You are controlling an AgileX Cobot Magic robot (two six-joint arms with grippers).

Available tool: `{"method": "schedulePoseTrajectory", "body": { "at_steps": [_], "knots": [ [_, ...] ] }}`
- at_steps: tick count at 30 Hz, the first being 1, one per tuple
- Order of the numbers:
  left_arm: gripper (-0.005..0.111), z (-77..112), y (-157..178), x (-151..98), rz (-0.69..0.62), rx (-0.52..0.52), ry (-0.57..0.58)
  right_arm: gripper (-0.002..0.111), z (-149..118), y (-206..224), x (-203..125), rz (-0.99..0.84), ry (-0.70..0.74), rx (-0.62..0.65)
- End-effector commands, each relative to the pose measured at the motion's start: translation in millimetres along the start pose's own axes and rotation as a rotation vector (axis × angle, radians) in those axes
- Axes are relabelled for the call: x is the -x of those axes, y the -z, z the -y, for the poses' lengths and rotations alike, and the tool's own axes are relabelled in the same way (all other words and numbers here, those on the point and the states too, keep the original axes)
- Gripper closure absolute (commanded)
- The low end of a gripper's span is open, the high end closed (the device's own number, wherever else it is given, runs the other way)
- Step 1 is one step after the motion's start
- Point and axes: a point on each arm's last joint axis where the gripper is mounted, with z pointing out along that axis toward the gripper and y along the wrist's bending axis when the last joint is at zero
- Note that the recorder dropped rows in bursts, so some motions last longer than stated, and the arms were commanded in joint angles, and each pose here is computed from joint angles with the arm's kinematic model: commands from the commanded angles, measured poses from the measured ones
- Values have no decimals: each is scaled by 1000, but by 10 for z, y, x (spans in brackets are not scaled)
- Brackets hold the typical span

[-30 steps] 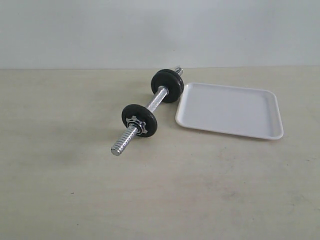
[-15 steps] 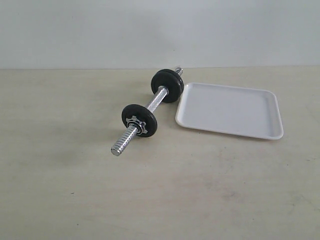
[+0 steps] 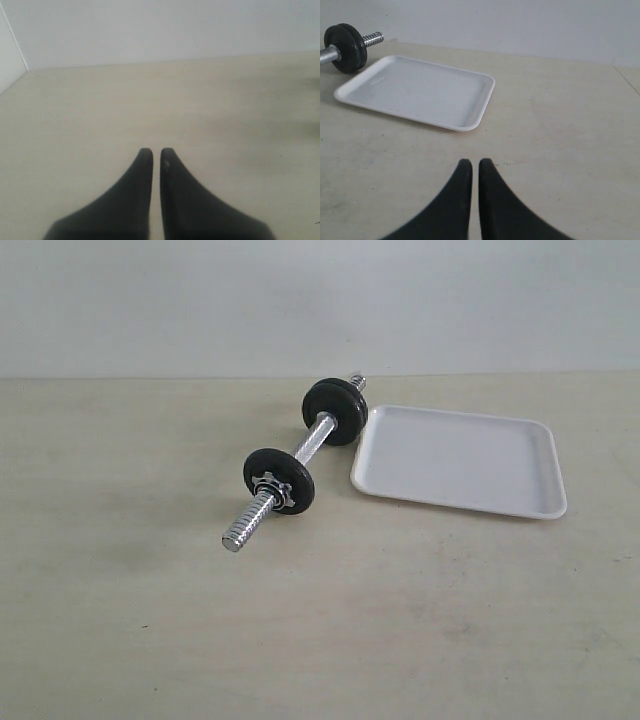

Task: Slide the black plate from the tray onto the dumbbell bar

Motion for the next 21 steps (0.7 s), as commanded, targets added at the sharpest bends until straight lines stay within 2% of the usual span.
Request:
{"method": "schedulePoseTrajectory", "body": {
  "at_steps": [1,21],
  "knots": [
    [103,3,1,-9,3,-4,-3,107,-1,2,8,10,1,1],
    [103,4,1,-2,11,-4,-3,107,-1,2,8,9,-1,1]
  ]
}}
